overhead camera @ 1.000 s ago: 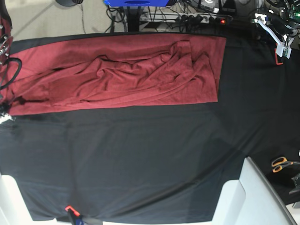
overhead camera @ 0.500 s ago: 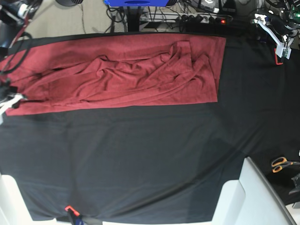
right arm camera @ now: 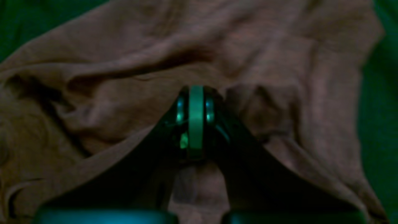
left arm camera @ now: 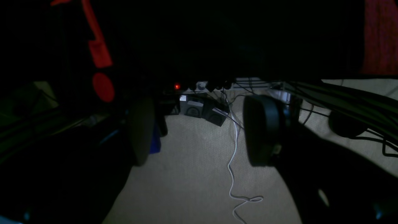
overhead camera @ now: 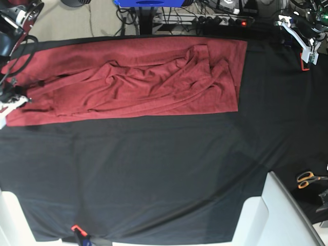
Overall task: Fold the T-shirt properly
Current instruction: 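Lower the left gripper onto the strip's other end and grasp it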
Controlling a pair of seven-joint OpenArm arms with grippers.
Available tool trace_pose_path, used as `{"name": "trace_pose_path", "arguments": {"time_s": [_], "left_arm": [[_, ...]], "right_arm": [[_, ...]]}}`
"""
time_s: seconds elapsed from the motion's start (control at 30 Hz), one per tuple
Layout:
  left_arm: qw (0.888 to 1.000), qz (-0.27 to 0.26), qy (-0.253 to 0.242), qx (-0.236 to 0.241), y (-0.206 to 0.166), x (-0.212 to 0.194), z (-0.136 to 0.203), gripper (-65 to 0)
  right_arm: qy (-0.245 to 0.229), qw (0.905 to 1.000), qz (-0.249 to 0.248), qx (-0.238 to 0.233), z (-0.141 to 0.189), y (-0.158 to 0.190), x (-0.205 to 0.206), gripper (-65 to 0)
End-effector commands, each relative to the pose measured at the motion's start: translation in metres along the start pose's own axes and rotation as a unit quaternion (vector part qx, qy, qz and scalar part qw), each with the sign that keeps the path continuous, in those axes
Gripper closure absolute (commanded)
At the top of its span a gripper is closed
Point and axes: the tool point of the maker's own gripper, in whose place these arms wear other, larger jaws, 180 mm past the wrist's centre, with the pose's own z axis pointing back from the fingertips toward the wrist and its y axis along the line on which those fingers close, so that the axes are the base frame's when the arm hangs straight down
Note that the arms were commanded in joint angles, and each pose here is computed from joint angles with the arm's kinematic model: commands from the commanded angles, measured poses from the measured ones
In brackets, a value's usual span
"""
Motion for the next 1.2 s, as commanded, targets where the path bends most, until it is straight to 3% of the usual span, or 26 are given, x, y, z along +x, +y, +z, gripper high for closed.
{"name": "trace_pose_path", "arguments": {"time_s": [0.0,0.43,0.63,0.73,0.9,1.03,1.1,1.17], "left_arm": [[1.000,-0.009,-0.011,0.008,0.007,0.007,0.006,-43.1],[1.000,-0.009,-0.012,0.008,0.007,0.009,0.005,-43.1],[1.000,-0.005,-0.016,0.001,0.001,0.010,0.003,-43.1],[0.999,-0.009,-0.033,-0.028,-0.017,0.029,-0.007,-43.3],[0.993,0.040,-0.063,-0.094,-0.042,0.064,-0.013,-47.2],[0.983,0.047,-0.090,-0.150,-0.072,0.089,-0.017,-63.7],[0.977,0.048,-0.104,-0.182,-0.090,0.100,-0.018,-65.0],[0.967,0.046,-0.117,-0.221,-0.113,0.112,-0.018,-65.0]], "right_arm": [[-0.028,0.9996,0.002,-0.007,0.008,-0.009,0.020,-0.5],[-0.004,0.9985,-0.020,-0.050,0.015,-0.032,-0.015,-0.5],[-0.069,0.9958,0.052,-0.031,0.037,-0.005,0.024,-0.6],[-0.114,0.9868,0.115,0.001,0.055,0.024,0.048,-0.6],[-0.168,0.9741,0.151,-0.009,0.085,0.049,0.067,-2.0],[-0.180,0.9688,0.169,-0.020,0.101,0.056,0.062,-21.5],[-0.178,0.9679,0.176,-0.025,0.106,0.055,0.056,-34.8],[-0.173,0.9678,0.180,-0.030,0.109,0.051,0.051,-43.1]]}}
